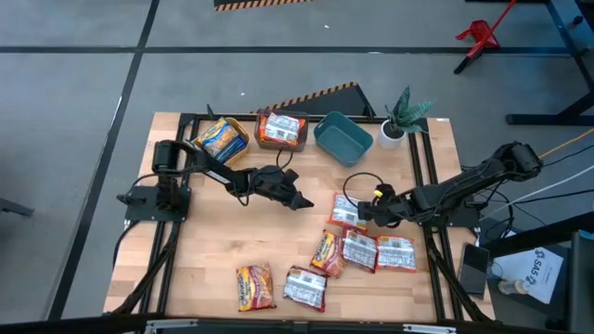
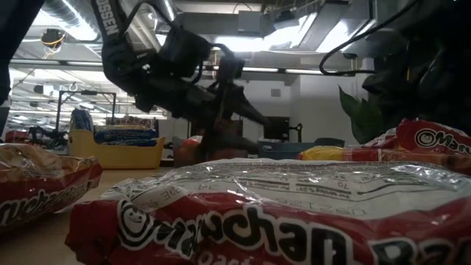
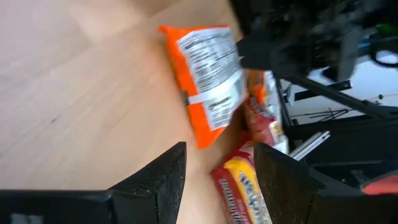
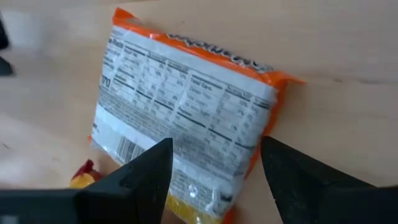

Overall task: Sort Maruchan noodles
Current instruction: Put the orange noodle pack into the black bin

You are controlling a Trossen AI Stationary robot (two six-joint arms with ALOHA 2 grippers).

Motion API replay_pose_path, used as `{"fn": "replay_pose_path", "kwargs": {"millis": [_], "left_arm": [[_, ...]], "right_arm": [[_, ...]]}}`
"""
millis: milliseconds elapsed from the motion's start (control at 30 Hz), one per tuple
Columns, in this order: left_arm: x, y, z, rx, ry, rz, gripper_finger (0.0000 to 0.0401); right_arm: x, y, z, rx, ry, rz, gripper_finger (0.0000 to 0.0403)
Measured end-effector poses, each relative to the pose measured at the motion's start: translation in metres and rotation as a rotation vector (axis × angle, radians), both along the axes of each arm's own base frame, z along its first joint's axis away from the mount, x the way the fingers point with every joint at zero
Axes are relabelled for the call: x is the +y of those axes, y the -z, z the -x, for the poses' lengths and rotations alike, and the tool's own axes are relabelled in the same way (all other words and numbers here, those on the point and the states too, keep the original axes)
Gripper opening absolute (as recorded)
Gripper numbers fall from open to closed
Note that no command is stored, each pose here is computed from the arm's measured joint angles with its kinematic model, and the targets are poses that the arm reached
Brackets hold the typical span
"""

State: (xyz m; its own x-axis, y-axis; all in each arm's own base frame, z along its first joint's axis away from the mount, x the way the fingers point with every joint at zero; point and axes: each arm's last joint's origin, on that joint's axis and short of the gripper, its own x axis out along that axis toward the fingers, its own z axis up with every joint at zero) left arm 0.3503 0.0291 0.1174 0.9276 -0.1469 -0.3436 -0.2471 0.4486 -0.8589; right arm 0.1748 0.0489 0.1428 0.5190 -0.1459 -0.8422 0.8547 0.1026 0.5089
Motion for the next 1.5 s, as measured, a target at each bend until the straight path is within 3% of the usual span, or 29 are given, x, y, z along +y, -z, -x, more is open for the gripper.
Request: {"fn": "replay_pose_path", "kwargs": {"millis": [267,633,767,1033,1400,1500], "left_arm": [[-0.005,0.019,-0.003,0.036,-0.046,-0.018,0.0181],[-0.004,0.015,-0.010,0.022,-0.057,0.003,0.0181],[-0.004,0.012,-0.013,0.011,-0.064,-0.053,0.0181],[0.004,0.012,-0.013,0.060,-0.086,0.072,0.0181],[-0.008,0.003,-0.022,0.013,0.137,0.110,0.0181],[-0.015,-0.006,-0.029,-0.032,0.184,0.073,0.0181]], "right_arm": [[-0.001,0.005,0.001,-0.008,0.012,0.030,0.0232],[-0.004,0.022,-0.030,-0.110,0.029,0.033,0.0232],[-0.005,0.023,-0.029,-0.100,0.032,0.048,0.0232],[-0.003,0.019,-0.034,-0.102,-0.032,0.065,0.0232],[-0.009,0.017,-0.038,-0.102,-0.069,0.095,0.0232],[-0.009,0.017,-0.038,-0.097,-0.077,0.101,0.0232]]}}
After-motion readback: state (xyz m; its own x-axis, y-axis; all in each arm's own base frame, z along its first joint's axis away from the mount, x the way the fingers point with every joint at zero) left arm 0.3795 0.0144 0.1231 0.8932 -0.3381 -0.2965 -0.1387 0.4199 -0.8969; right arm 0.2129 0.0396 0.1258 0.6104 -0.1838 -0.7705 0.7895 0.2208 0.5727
